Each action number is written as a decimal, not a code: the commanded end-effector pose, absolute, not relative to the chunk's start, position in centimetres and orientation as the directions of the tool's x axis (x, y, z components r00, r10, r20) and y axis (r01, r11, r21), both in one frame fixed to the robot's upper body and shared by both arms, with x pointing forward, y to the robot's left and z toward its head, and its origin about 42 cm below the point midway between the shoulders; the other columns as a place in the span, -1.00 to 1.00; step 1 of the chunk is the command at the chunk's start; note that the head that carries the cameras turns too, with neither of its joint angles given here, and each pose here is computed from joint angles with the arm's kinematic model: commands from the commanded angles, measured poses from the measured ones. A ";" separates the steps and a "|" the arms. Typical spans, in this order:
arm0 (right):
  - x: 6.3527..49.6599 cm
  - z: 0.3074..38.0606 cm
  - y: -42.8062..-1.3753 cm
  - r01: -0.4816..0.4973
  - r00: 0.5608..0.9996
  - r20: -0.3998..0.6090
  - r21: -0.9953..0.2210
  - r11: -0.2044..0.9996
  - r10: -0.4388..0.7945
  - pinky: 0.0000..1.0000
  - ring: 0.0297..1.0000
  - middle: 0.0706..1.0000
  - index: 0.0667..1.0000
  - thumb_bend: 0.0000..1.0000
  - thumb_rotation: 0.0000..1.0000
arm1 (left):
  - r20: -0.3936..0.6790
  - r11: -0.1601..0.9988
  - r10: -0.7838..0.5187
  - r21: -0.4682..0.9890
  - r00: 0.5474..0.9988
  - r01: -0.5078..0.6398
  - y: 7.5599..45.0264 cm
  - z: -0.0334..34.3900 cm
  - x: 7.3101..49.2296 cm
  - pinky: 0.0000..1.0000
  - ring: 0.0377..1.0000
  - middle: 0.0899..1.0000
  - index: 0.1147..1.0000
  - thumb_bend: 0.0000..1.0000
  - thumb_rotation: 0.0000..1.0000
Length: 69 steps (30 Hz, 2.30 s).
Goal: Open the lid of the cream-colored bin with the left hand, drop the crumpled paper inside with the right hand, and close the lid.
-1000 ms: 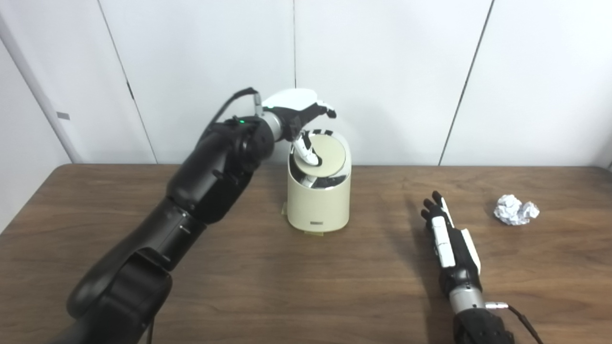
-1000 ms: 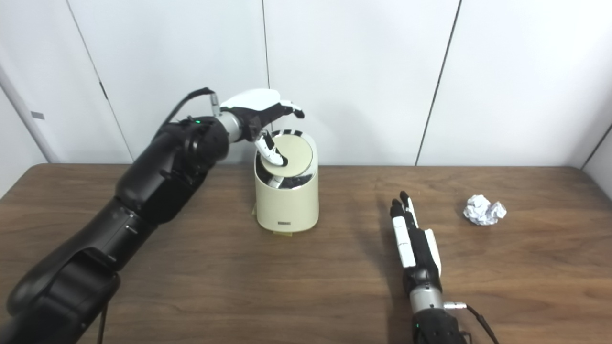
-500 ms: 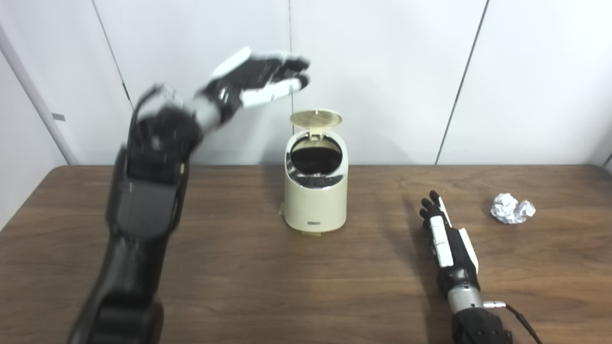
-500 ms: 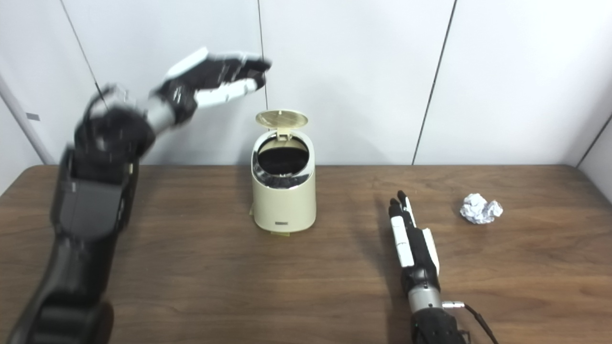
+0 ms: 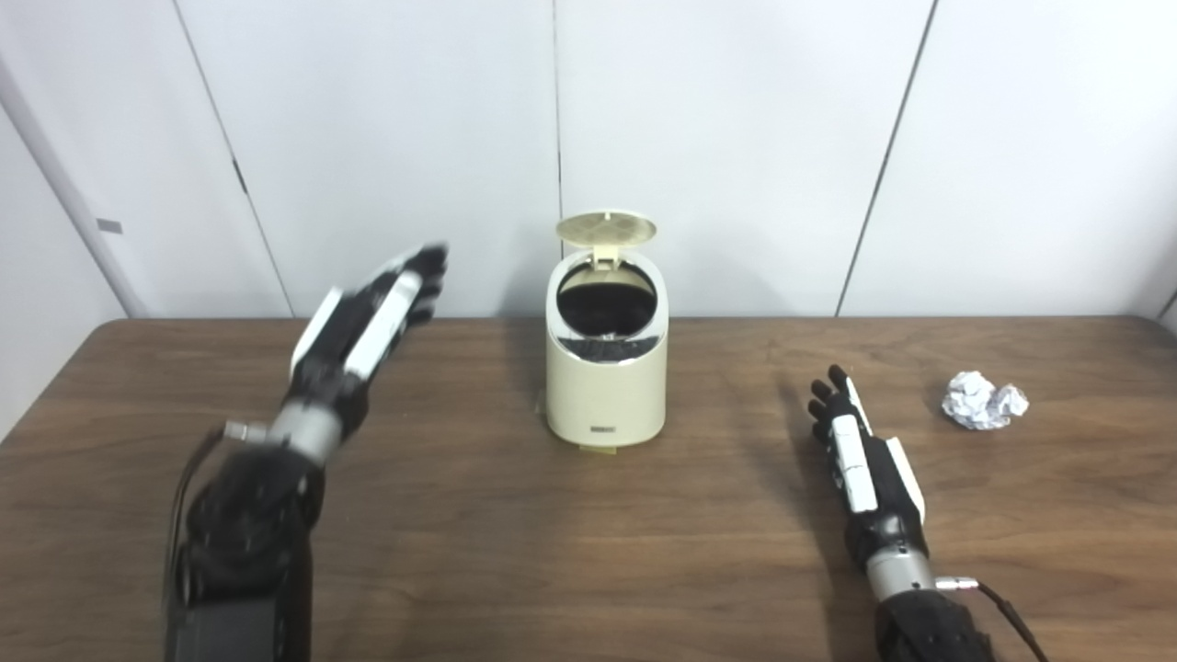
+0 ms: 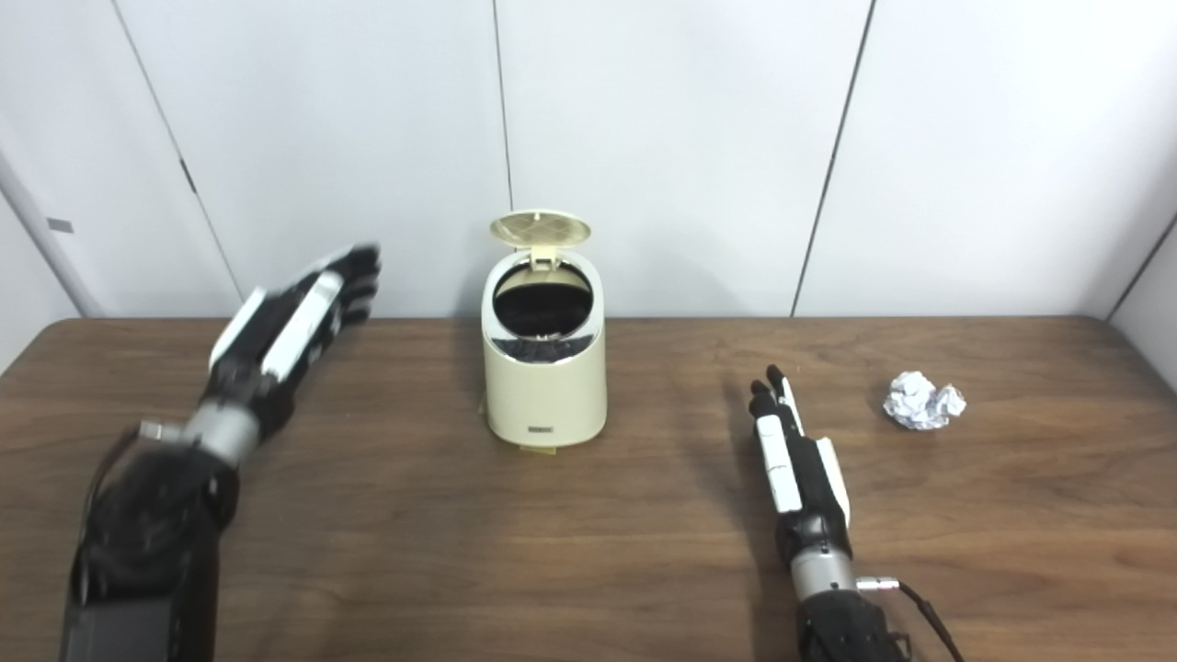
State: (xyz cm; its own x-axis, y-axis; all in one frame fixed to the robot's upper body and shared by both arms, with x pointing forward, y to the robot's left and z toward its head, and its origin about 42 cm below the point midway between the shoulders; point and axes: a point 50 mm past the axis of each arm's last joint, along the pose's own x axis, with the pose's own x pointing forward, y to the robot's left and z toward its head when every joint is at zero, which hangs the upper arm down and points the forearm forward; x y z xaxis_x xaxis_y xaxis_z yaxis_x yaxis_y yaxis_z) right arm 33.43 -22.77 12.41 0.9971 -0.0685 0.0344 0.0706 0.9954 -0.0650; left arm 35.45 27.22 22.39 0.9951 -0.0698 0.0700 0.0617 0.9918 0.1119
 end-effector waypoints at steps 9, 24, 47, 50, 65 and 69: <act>33.7 14.3 -23.3 0.080 0.993 0.088 -0.027 0.996 -0.077 0.94 0.87 0.90 1.00 0.12 0.99 | 0.136 1.000 0.019 -0.024 0.991 -0.016 26.1 18.5 31.4 0.93 0.90 0.90 0.97 -0.23 0.67; 33.5 20.4 -27.3 0.173 0.970 0.232 -0.470 0.866 -0.068 0.51 0.72 0.77 0.76 0.56 -0.44 | 0.109 1.000 0.026 -0.013 0.994 -0.025 27.6 15.7 29.5 1.00 1.00 1.00 1.00 0.04 0.57; 35.2 30.4 -35.3 0.187 0.978 0.166 -0.967 0.175 -0.129 0.61 0.77 0.69 0.67 0.74 -0.88 | 0.066 1.000 0.021 0.010 0.998 -0.022 28.8 14.8 29.0 1.00 1.00 1.00 1.00 -0.06 0.59; 36.7 30.3 -36.1 0.138 0.980 0.112 -0.978 0.157 -0.166 0.60 0.77 0.69 0.68 0.76 -0.89 | 0.065 1.000 0.013 0.005 0.998 -0.013 28.7 15.2 28.9 1.00 1.00 1.00 1.00 -0.09 0.57; 43.3 28.2 -38.0 -0.009 0.955 -0.080 -0.970 0.243 -0.285 0.51 0.79 0.79 0.69 0.73 -0.90 | 0.049 1.000 -0.005 -0.008 0.999 0.005 29.0 16.8 28.5 1.00 1.00 1.00 1.00 -0.25 0.57; 44.4 27.7 -38.0 -0.017 0.950 -0.096 -0.966 0.258 -0.296 0.35 0.63 0.72 0.68 0.76 -0.87 | 0.054 1.000 -0.019 0.007 0.998 0.018 29.1 17.2 28.8 1.00 1.00 1.00 1.00 -0.33 0.57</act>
